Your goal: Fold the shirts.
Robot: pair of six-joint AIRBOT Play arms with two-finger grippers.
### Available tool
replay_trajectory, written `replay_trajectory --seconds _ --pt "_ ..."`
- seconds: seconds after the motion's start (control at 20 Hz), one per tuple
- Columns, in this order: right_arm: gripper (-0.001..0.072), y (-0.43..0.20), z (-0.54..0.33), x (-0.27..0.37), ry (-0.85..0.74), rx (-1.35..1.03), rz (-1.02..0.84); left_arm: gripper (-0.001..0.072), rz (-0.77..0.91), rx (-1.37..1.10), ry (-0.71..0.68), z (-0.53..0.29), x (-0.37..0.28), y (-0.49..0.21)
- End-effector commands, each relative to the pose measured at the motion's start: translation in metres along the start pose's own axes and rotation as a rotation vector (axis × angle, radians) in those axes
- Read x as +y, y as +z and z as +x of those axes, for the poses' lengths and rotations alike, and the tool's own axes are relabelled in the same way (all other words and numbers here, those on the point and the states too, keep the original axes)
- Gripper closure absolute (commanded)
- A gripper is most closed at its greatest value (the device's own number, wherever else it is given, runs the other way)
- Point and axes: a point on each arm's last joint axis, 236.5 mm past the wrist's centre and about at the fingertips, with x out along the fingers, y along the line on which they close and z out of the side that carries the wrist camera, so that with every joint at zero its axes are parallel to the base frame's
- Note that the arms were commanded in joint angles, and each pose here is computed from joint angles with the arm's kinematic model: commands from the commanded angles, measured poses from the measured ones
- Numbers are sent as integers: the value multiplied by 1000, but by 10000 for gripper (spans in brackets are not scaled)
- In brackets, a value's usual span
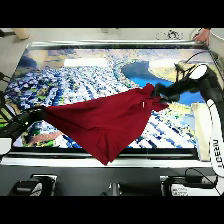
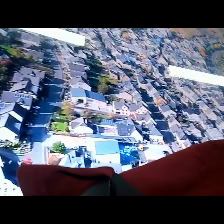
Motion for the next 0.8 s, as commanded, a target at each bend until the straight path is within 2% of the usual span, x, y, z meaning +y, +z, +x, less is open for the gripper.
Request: replay_trajectory --seconds 0.0,0.15,0.3,0.45,0.5,0.55,0.65,0.75 --pt "220 -103 30 -32 -166 244 -32 682 6 34 21 0 7 -7" --pt "220 -158 89 -16 -53 261 44 682 4 75 24 -1 7 -16" --pt "221 -157 116 3 40 200 136 683 -16 72 9 -3 3 -16" --pt "224 -147 131 7 29 145 171 682 -25 53 -3 -7 -1 -8" --pt "381 -143 135 11 42 132 203 683 -27 40 -9 -9 -3 -3" --pt "691 -137 135 19 76 115 219 682 -23 22 -14 -12 -5 4" --pt "693 -112 103 39 131 57 71 683 -11 -41 -30 -24 -14 35" --pt "692 -55 13 63 125 -158 -153 683 32 -159 -38 -55 -28 94"
